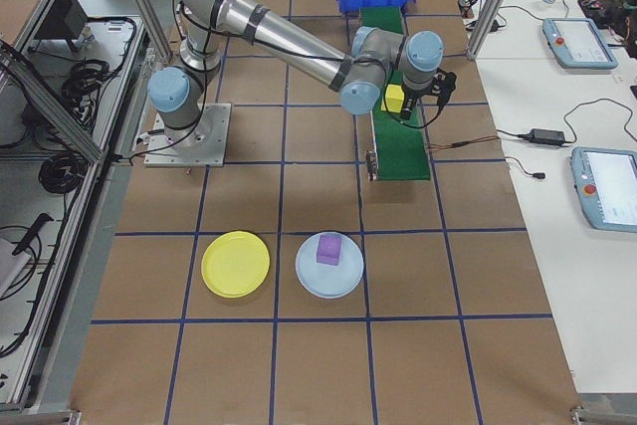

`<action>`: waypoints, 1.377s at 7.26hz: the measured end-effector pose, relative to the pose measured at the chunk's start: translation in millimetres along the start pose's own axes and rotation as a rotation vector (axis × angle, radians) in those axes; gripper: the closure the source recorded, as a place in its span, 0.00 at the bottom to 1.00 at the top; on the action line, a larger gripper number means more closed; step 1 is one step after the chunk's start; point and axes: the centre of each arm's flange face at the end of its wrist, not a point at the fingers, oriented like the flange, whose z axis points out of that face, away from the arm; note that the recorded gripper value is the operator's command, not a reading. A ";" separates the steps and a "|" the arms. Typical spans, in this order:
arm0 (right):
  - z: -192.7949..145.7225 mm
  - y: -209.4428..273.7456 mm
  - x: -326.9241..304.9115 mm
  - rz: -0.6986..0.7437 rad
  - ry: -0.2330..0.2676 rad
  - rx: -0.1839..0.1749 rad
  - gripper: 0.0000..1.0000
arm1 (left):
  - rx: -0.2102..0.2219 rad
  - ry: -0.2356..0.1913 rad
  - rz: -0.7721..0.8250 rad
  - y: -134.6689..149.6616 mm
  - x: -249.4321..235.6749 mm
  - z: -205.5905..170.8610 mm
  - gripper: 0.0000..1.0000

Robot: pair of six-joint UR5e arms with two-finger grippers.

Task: Move block left to right into plate

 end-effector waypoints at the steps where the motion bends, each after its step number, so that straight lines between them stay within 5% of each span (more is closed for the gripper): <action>1: 7.5 0.1 0.6 0.015 0.000 -0.011 0.00 | 0.005 0.001 -0.001 -5.2 -0.4 1.3 0.00; 8: 50.1 6.9 17.2 0.004 0.004 -0.059 0.00 | 0.145 0.006 0.011 4.2 6.1 -33.8 0.00; 10: 68.5 3.5 29.3 -0.005 0.039 -0.076 0.36 | 0.160 0.004 0.007 8.0 3.0 -40.4 0.00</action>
